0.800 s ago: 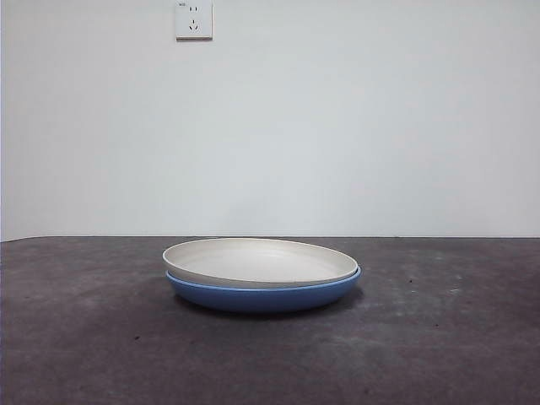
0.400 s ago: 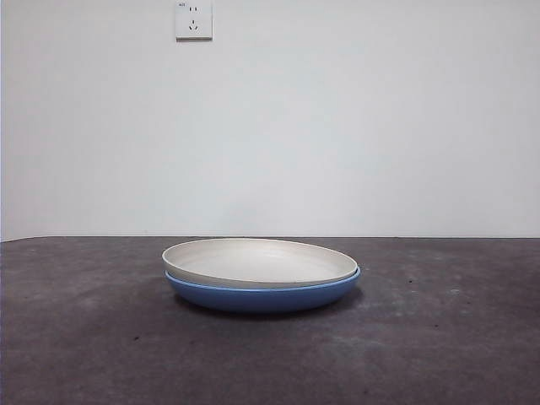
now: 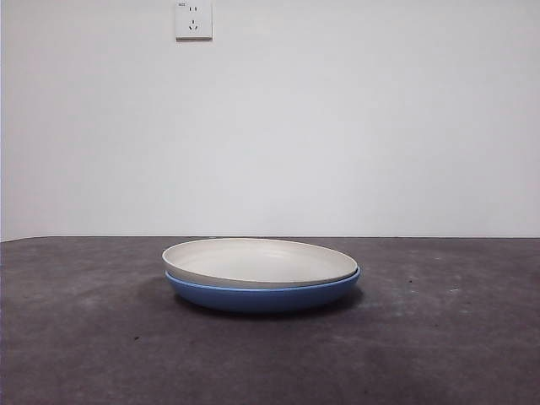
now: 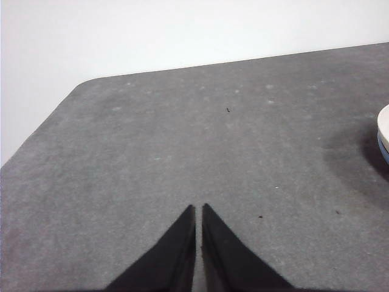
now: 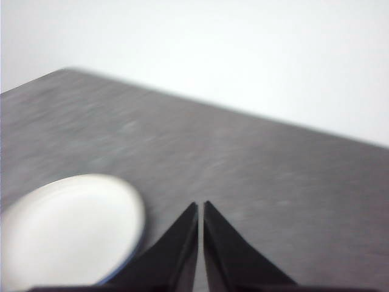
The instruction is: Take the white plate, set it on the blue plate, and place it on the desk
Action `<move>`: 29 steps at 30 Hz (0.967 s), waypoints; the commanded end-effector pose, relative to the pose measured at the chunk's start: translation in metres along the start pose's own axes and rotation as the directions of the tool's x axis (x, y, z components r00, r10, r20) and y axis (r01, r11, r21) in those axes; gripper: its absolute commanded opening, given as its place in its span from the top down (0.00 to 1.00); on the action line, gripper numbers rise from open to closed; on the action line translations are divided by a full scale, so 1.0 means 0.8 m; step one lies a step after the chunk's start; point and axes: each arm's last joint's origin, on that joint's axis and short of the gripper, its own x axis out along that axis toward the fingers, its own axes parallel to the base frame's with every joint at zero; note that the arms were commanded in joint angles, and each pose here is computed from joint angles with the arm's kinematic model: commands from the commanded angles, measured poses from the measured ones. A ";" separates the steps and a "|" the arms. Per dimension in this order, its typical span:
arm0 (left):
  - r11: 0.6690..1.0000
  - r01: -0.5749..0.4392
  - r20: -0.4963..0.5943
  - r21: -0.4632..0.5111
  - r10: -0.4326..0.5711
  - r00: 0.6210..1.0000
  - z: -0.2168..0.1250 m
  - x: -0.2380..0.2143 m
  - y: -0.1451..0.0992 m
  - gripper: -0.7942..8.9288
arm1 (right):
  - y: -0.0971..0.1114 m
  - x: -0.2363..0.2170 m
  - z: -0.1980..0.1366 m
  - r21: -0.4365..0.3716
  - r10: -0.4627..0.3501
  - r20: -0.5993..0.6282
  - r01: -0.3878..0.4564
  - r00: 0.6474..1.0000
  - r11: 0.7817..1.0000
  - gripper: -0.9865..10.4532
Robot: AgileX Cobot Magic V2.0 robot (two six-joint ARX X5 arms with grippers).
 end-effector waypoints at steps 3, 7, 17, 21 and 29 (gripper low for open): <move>1.000 -0.001 -0.026 -0.010 0.001 1.000 -0.009 0.002 -0.001 0.90 | -0.004 -0.013 -0.051 -0.043 -0.109 0.148 0.116 0.983 0.992 0.91; 1.000 -0.001 -0.026 -0.010 0.001 1.000 -0.009 0.002 -0.001 0.90 | -0.003 -0.020 -0.089 -0.048 -0.198 0.209 0.213 0.958 0.976 0.91; 1.000 -0.001 -0.027 -0.010 0.001 1.000 -0.009 0.002 -0.001 0.90 | -0.002 -0.022 -0.154 -0.012 -0.322 0.202 0.331 0.925 0.944 0.91; 1.000 -0.001 -0.027 -0.010 0.001 1.000 -0.009 0.002 -0.001 0.90 | -0.002 -0.018 -0.176 0.016 -0.323 0.181 0.325 0.929 0.945 0.91; 1.000 -0.001 -0.027 -0.010 0.001 1.000 -0.009 0.002 -0.001 0.90 | -0.001 -0.013 -0.209 0.072 -0.323 0.071 0.318 0.944 0.945 0.91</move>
